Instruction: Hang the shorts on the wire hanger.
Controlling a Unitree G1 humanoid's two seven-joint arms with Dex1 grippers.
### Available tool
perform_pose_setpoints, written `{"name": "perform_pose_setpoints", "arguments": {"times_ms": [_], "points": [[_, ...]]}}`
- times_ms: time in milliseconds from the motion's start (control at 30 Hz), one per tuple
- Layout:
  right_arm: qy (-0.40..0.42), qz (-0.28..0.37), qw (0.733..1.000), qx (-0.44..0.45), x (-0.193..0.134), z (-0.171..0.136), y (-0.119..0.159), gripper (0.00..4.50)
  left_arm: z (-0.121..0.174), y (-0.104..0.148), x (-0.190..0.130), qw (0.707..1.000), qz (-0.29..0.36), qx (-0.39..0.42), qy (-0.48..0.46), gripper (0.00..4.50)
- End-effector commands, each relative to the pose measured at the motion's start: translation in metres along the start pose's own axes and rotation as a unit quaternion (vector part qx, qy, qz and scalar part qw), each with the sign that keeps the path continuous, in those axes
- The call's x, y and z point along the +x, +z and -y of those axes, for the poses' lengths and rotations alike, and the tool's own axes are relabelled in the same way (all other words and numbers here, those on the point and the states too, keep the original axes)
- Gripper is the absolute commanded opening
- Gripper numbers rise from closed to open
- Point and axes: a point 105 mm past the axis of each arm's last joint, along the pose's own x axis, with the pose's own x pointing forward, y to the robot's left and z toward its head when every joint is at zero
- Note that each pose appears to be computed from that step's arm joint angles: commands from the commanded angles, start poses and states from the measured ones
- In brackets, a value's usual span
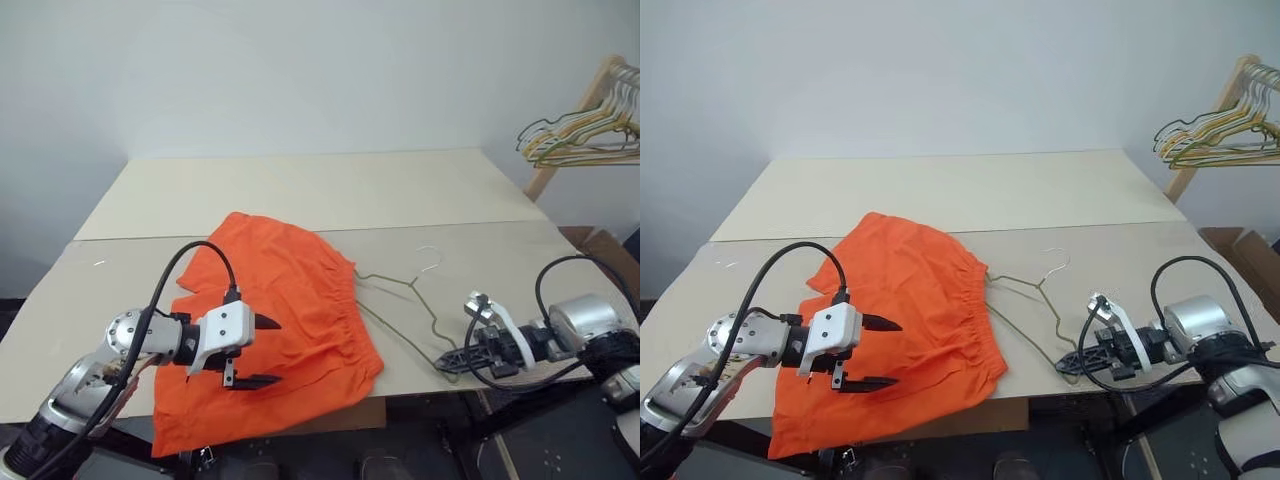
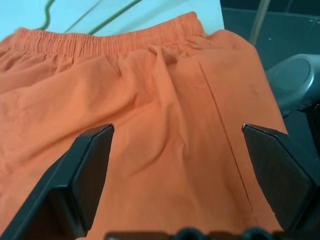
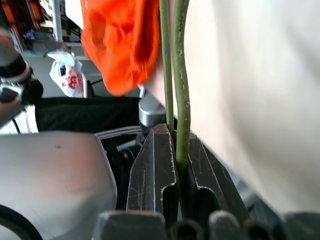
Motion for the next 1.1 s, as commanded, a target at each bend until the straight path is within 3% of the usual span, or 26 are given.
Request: {"name": "perform_pose_setpoints", "arguments": {"times_ms": [33,467,633,933,1100], "points": [[0.052,-0.008,0.999,-0.016,0.000,-0.021,0.003,0.00,-0.001,0.008,0.000,1.000,0.004,0.024,0.005,4.44],[0.031,0.008,0.999,0.015,0.018,-0.010,0.029,0.00,-0.005,0.009,0.006,0.999,0.002,0.033,0.004,4.44],[0.053,0.005,0.999,-0.006,0.021,-0.019,0.032,0.00,-0.005,0.008,0.007,0.999,-0.001,0.033,0.006,4.44],[0.028,0.097,0.995,0.000,0.014,-0.012,0.064,0.00,-0.004,0.007,0.008,0.999,0.002,0.031,0.010,4.44],[0.014,0.106,0.992,-0.070,0.016,-0.020,0.073,0.00,-0.003,0.007,0.010,0.999,0.003,0.032,0.010,4.44]]}}
